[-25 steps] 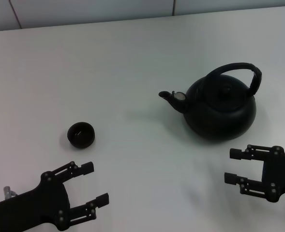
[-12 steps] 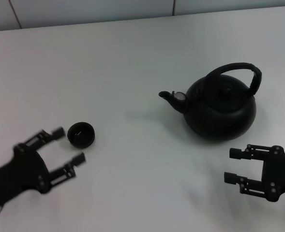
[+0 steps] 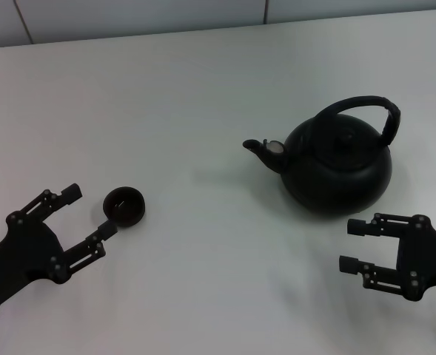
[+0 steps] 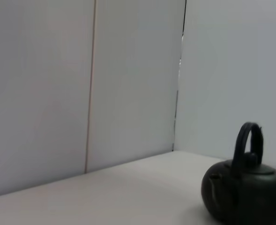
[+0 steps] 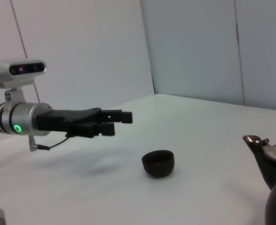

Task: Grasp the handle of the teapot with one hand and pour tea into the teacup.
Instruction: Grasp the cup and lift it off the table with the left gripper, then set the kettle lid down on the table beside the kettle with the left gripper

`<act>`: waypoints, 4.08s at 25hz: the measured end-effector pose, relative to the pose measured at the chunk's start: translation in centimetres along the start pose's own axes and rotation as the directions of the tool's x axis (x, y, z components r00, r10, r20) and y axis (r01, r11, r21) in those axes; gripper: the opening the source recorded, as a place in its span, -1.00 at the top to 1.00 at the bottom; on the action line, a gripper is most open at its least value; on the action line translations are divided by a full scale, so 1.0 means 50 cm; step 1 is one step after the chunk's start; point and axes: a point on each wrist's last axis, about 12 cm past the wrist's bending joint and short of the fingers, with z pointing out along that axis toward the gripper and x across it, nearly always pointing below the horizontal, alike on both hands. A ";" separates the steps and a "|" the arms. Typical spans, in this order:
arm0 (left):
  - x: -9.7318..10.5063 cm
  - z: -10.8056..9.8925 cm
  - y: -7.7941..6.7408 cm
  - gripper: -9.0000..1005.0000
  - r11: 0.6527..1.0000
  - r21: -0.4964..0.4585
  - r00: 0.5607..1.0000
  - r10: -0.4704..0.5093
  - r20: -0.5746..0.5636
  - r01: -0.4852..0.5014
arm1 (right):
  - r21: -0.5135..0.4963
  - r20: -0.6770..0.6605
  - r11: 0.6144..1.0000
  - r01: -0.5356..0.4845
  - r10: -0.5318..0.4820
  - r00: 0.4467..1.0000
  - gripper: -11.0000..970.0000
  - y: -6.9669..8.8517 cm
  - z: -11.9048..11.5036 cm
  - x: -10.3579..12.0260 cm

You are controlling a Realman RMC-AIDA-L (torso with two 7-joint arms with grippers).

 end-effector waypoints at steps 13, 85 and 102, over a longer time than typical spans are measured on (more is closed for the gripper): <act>0.040 0.012 0.001 -0.60 0.996 -0.064 0.990 0.054 -0.131 -0.063 | 0.002 0.000 1.000 -0.001 0.001 1.000 -0.24 -0.001 -0.001 0.000; -0.012 0.212 0.006 -0.37 0.993 0.077 0.988 0.101 -0.119 -0.092 | 0.001 0.010 1.000 0.019 -0.019 1.000 -0.24 -0.014 0.004 -0.014; -0.007 0.249 -0.013 -0.37 0.988 0.090 0.979 0.135 -0.152 -0.122 | -0.001 0.013 1.000 0.024 -0.024 1.000 -0.24 -0.017 0.010 -0.017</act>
